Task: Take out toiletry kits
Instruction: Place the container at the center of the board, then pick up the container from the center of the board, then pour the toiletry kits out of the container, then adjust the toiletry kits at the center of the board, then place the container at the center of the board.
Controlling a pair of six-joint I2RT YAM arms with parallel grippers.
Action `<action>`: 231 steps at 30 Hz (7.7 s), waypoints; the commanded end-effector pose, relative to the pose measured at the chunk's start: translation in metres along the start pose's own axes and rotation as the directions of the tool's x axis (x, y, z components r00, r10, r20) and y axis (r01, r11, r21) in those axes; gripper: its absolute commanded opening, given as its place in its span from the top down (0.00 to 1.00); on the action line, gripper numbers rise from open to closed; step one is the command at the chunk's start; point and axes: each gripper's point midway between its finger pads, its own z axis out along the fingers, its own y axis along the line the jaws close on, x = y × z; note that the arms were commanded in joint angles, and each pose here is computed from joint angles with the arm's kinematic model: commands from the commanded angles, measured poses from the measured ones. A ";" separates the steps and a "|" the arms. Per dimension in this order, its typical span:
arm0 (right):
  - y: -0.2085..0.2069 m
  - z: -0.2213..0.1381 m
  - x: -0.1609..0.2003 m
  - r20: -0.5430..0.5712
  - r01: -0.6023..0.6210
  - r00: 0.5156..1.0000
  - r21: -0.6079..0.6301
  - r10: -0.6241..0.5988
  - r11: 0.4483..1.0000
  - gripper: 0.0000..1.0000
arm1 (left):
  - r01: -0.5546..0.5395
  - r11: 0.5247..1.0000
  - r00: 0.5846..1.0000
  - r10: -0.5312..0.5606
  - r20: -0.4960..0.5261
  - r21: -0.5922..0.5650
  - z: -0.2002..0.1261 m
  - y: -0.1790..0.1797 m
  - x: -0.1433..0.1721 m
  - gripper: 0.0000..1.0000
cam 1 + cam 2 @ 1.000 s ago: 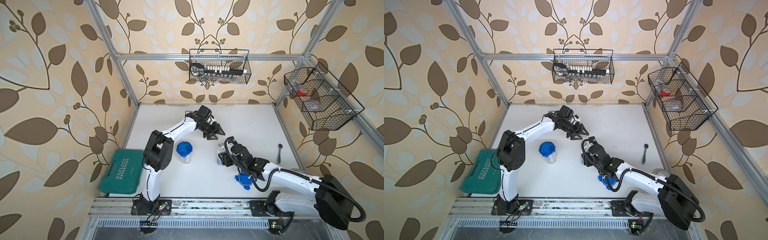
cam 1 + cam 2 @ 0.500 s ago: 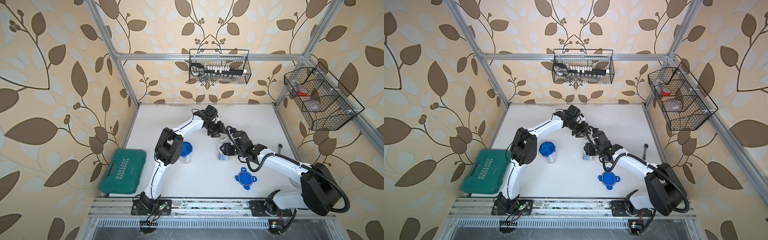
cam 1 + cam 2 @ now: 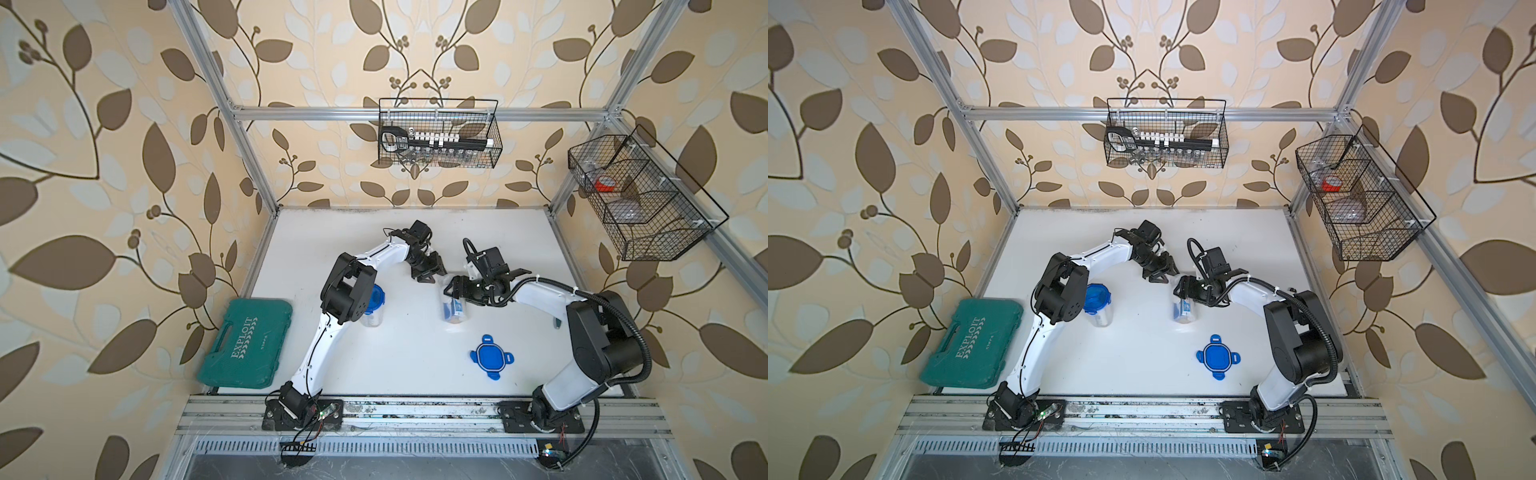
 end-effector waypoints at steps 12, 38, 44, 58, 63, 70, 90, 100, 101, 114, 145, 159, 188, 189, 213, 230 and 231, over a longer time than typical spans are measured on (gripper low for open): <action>-0.020 -0.019 0.062 -0.050 0.039 0.998 0.225 -0.028 0.974 0.01 | -0.058 0.998 0.997 0.059 0.041 -0.034 -0.020 -0.011 -0.003 0.43; -0.032 -0.051 0.087 -0.170 0.117 0.984 0.411 -0.050 0.904 0.31 | -0.080 0.994 0.995 0.084 0.047 -0.076 -0.003 0.001 -0.007 0.44; -0.025 -0.059 0.089 -0.281 0.148 0.959 0.400 -0.032 0.905 0.33 | -0.069 0.996 0.997 0.071 0.042 -0.064 0.006 0.000 -0.007 0.44; -0.030 -0.075 0.101 -0.350 0.124 0.936 0.401 0.026 0.907 0.36 | -0.093 0.995 0.996 0.093 0.003 -0.045 0.032 -0.012 -0.001 0.44; -0.035 -0.072 0.109 -0.383 0.127 0.923 0.396 0.038 0.910 0.38 | -0.101 0.994 0.995 0.101 -0.001 -0.032 0.037 -0.018 0.001 0.44; -0.029 -0.077 0.112 -0.402 0.105 0.914 0.371 0.057 0.922 0.38 | -0.115 0.993 0.993 0.115 -0.014 -0.023 0.039 -0.023 0.008 0.44; -0.032 -0.103 0.138 -0.506 0.097 0.856 0.355 0.104 0.930 0.37 | -0.111 0.994 0.994 0.111 -0.023 -0.023 0.044 -0.018 0.015 0.44; -0.037 -0.134 0.164 -0.538 0.105 0.835 0.359 0.114 0.927 0.33 | -0.104 0.994 0.994 0.104 -0.016 -0.024 0.046 -0.019 0.013 0.44; -0.036 -0.137 0.166 -0.538 0.102 0.835 0.352 0.112 0.930 0.33 | -0.103 0.994 0.995 0.103 -0.017 -0.026 0.046 -0.018 0.013 0.44; -0.017 -0.193 0.172 -0.460 0.049 0.881 0.325 0.113 0.944 0.33 | -0.163 0.984 0.983 0.155 0.103 0.076 -0.016 -0.091 0.003 0.31; 0.092 0.048 0.083 -0.147 0.253 0.967 0.410 -0.210 0.876 0.37 | 0.102 0.991 0.784 -0.134 0.606 0.087 -0.322 0.067 0.108 0.13; 0.023 0.026 0.064 -0.153 0.186 0.980 0.519 -0.124 0.835 0.36 | 0.059 0.990 0.889 -0.112 0.445 0.131 -0.277 0.061 0.119 0.22; -0.016 0.011 0.062 -0.167 0.128 0.985 0.557 -0.041 0.821 0.36 | 0.036 0.992 0.912 -0.083 0.403 0.122 -0.256 0.053 0.115 0.31; -0.015 0.012 0.062 -0.170 0.133 0.984 0.554 -0.045 0.822 0.35 | 0.034 0.992 0.912 -0.081 0.402 0.123 -0.255 0.051 0.115 0.31; 0.067 -0.118 0.034 0.094 0.197 0.955 0.512 -0.283 0.836 0.01 | -0.043 0.999 0.868 0.044 0.494 -0.014 -0.286 0.007 0.101 0.01; 0.131 -0.127 0.015 0.266 0.206 0.958 -0.383 -0.106 0.901 0.54 | -0.098 0.886 0.742 0.369 0.560 -0.454 -0.324 -0.002 0.127 0.01; 0.134 -0.122 0.017 0.241 0.198 0.965 -0.416 -0.103 0.887 0.64 | -0.085 0.889 0.733 0.362 0.576 -0.451 -0.331 0.003 0.131 0.01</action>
